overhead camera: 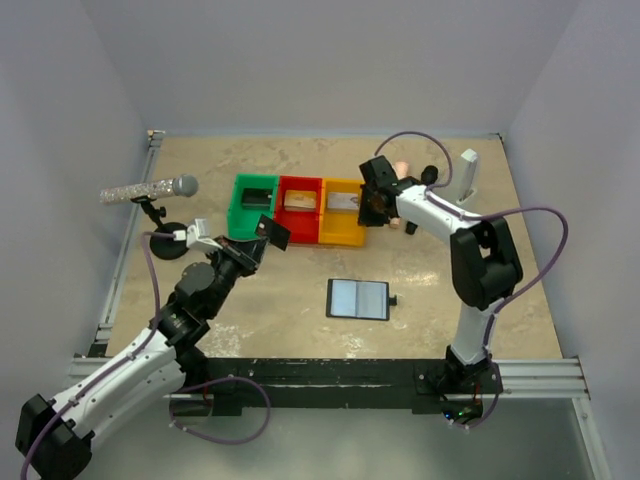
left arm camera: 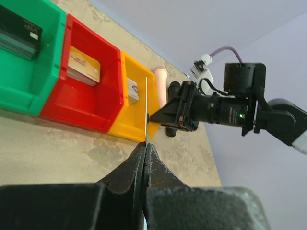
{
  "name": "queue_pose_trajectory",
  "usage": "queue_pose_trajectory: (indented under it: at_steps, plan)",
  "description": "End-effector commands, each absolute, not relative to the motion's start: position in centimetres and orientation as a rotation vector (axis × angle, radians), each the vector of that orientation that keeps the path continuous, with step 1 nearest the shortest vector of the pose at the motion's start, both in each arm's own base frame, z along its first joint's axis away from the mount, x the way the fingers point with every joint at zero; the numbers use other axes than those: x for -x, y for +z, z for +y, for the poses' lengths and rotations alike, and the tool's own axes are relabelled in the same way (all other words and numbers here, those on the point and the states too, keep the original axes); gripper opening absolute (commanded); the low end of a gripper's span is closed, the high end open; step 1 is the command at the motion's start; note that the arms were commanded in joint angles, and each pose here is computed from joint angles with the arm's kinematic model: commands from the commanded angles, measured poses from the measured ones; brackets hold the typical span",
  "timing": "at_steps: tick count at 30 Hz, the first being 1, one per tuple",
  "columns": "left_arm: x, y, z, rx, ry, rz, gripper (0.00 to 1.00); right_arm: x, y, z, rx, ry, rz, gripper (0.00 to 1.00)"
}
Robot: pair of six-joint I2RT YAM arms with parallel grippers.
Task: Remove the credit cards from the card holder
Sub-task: Move the storage box to the center of the board.
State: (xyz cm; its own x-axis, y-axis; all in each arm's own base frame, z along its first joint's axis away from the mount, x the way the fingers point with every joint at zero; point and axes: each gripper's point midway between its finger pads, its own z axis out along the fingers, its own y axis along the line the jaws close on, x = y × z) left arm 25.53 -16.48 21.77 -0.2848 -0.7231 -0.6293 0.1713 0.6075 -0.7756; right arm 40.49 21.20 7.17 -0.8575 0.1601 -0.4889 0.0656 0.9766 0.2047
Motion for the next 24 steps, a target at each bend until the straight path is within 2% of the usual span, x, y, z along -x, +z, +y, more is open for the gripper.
queue_pose_trajectory:
  at_steps: [1,11,20,21,24]
  plan:
    - [-26.3,24.4,-17.2,0.471,-0.994,1.567,0.00,-38.2,7.0,17.3,-0.283,0.222,2.613,0.04]
    - [-29.2,21.8,-17.5,0.612,-0.927,1.601,0.00,-35.1,6.0,13.2,-0.439,0.233,2.593,0.01]
    - [-31.5,21.7,-16.4,0.713,-0.834,1.562,0.00,-34.8,6.5,12.9,-0.377,0.266,2.591,0.00]
    - [-31.8,21.7,-16.5,0.716,-0.831,1.565,0.00,-34.8,6.5,13.0,-0.360,0.267,2.597,0.02]
    - [-32.9,21.7,-17.2,0.718,-0.847,1.584,0.00,-34.8,7.0,13.1,-0.333,0.281,2.588,0.24]
